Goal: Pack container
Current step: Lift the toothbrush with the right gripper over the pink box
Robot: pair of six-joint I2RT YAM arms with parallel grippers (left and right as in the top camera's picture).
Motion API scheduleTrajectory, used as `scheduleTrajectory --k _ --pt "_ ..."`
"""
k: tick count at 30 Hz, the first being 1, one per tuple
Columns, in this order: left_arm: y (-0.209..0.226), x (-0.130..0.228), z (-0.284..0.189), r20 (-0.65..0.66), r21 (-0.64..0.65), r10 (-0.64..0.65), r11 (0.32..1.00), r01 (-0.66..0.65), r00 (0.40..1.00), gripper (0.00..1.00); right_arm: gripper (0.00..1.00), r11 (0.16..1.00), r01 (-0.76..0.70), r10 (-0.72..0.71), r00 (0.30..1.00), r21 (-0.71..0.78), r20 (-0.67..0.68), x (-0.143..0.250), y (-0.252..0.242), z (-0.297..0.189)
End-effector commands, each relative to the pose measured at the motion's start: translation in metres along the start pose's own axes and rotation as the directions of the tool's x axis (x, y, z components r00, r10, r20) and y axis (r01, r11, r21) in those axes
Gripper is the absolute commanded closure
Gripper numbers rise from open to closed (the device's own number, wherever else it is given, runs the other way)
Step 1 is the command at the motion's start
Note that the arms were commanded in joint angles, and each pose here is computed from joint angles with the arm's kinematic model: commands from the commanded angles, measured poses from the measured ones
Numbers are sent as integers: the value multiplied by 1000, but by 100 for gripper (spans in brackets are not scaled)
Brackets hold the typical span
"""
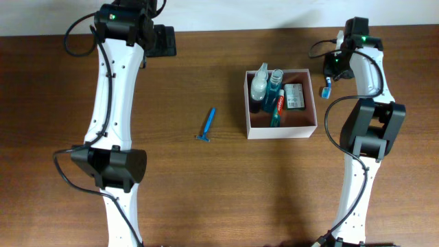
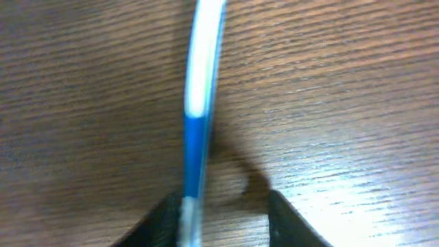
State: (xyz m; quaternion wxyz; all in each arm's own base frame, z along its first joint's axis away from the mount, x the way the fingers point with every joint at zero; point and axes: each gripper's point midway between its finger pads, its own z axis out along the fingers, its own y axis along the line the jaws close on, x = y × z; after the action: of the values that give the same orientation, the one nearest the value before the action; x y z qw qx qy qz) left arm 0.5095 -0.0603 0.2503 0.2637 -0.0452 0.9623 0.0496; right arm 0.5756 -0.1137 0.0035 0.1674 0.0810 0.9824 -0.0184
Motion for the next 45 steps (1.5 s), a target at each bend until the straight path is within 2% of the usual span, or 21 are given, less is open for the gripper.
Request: scheduleTrajectory --k 1,4,7,17,27,30,33,40,45 --pt "0 -1 -3 6 9 3 1000 -3 1000 0 80 1000 -13 13 997 -6 -83 26 0 22" --pt "0 -1 -3 6 9 3 1000 -3 1000 1 90 1000 -13 13 996 -6 -89 27 1 21" --pt "0 -1 -3 6 9 2 1000 -2 1000 1 96 1000 -12 12 995 -6 -98 29 1 20" --pt "0 -1 -3 6 9 3 1000 -3 1000 1 96 1000 -13 12 995 -6 -103 18 0 -15" --pt "0 -1 -3 6 9 2 1000 -2 1000 1 96 999 -53 53 998 -6 -46 1 1 -135" --pt "0 -1 -3 6 9 2 1000 -2 1000 1 96 997 -73 73 997 -35 1 0 6 -171" --pt "0 -1 -3 6 9 3 1000 -3 1000 1 96 990 -63 71 996 -126 54 -6 24 -202" --pt "0 0 -3 1 8 3 1000 -3 1000 1 97 971 6 30 988 -238 148 -11 63 -257" --pt "1 4 -3 -16 4 7 1000 -7 1000 1 96 969 56 -16 986 -240 165 -3 86 -282"
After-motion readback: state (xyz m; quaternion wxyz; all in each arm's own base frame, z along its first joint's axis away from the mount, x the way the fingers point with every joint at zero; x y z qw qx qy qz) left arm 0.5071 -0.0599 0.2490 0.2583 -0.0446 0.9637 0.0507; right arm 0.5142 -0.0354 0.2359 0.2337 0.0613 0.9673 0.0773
